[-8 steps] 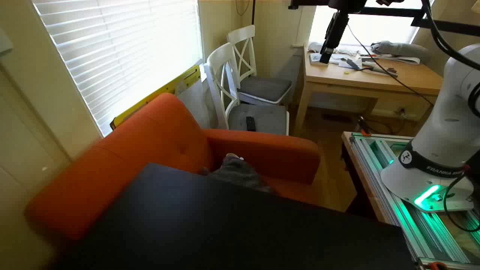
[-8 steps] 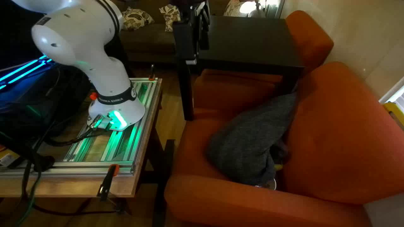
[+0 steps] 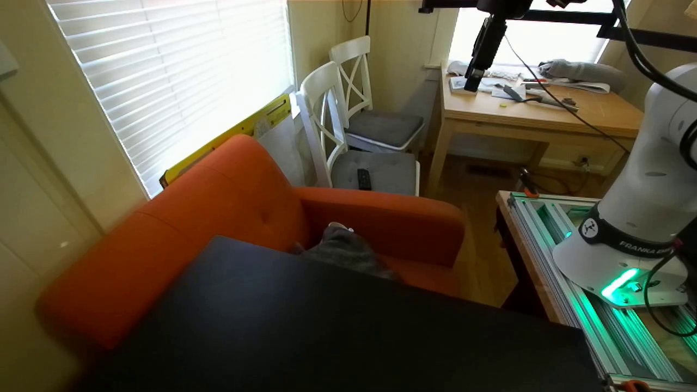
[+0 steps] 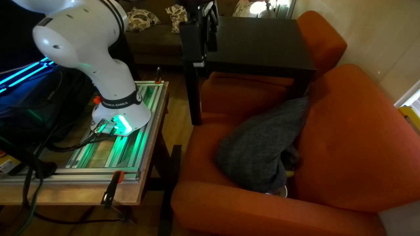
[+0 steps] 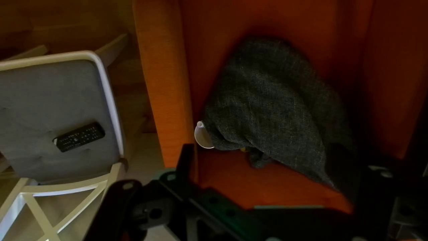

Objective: Remove the marker from the white paper cup on the sofa and put it on the black table

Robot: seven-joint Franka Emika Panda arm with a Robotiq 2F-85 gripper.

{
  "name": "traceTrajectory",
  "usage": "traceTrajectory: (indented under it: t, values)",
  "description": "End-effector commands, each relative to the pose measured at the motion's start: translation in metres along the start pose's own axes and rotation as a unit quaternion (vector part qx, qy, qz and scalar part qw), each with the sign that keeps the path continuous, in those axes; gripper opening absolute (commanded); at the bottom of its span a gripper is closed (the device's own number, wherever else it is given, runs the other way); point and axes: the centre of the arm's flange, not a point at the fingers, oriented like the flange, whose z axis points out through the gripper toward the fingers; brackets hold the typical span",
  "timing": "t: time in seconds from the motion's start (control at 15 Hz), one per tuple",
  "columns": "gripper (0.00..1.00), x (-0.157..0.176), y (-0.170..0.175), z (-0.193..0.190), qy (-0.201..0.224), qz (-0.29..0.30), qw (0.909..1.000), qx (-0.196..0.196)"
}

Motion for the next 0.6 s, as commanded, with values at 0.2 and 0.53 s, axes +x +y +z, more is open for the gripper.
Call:
traceTrajectory:
  t: [0.2,0.53]
  values:
    - [1.00,0.047,-0.028,0.069,0.036,-0.043,0.9984,0.009]
    - [1.00,0.092,-0.057,0.140,0.081,-0.154,0.9845,-0.017]
